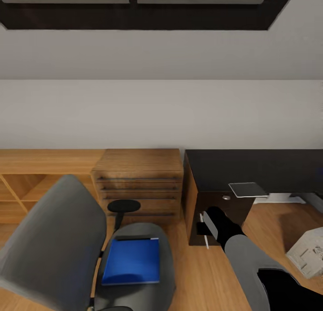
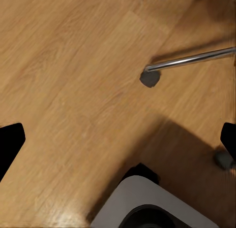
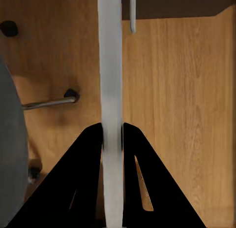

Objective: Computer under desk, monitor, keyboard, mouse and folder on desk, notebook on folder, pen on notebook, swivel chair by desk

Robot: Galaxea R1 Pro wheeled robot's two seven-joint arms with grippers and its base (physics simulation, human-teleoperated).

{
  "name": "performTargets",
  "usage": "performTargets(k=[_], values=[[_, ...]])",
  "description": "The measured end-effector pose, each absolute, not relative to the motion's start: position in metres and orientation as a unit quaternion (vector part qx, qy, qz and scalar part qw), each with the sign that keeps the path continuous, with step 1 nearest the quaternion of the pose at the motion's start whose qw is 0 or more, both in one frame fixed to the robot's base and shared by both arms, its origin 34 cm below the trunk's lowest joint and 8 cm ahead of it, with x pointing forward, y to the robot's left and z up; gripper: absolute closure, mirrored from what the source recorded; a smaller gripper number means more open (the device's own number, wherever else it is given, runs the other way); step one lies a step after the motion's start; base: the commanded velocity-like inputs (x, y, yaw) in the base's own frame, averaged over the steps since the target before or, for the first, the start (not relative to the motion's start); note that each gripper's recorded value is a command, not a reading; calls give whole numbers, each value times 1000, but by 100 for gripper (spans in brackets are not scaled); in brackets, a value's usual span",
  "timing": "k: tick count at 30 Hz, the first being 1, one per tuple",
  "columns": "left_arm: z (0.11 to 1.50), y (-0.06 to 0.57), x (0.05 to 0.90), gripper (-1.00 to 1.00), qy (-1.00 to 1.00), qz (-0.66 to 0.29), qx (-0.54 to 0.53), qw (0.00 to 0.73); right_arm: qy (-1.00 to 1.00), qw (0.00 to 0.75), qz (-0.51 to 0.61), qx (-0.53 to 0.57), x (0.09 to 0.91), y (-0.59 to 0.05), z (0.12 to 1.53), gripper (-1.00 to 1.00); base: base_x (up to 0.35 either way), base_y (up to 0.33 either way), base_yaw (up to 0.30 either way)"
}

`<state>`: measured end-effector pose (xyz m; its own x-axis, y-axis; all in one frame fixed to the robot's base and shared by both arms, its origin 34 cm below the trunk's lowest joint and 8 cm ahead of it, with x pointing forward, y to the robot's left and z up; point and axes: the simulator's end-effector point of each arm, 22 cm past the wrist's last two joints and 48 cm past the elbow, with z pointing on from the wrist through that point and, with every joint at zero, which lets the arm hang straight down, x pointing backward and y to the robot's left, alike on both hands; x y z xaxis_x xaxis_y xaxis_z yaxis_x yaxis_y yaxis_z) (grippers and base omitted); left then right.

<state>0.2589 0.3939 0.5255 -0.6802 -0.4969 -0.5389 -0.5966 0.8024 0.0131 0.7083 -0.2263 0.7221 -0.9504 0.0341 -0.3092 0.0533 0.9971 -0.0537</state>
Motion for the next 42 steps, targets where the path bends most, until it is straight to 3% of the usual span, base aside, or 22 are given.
performTargets(k=[42], values=[[522,375,259,-100,914,82,-300,261,986,162,-30,24,711,-226,723,100,0,-303,0]])
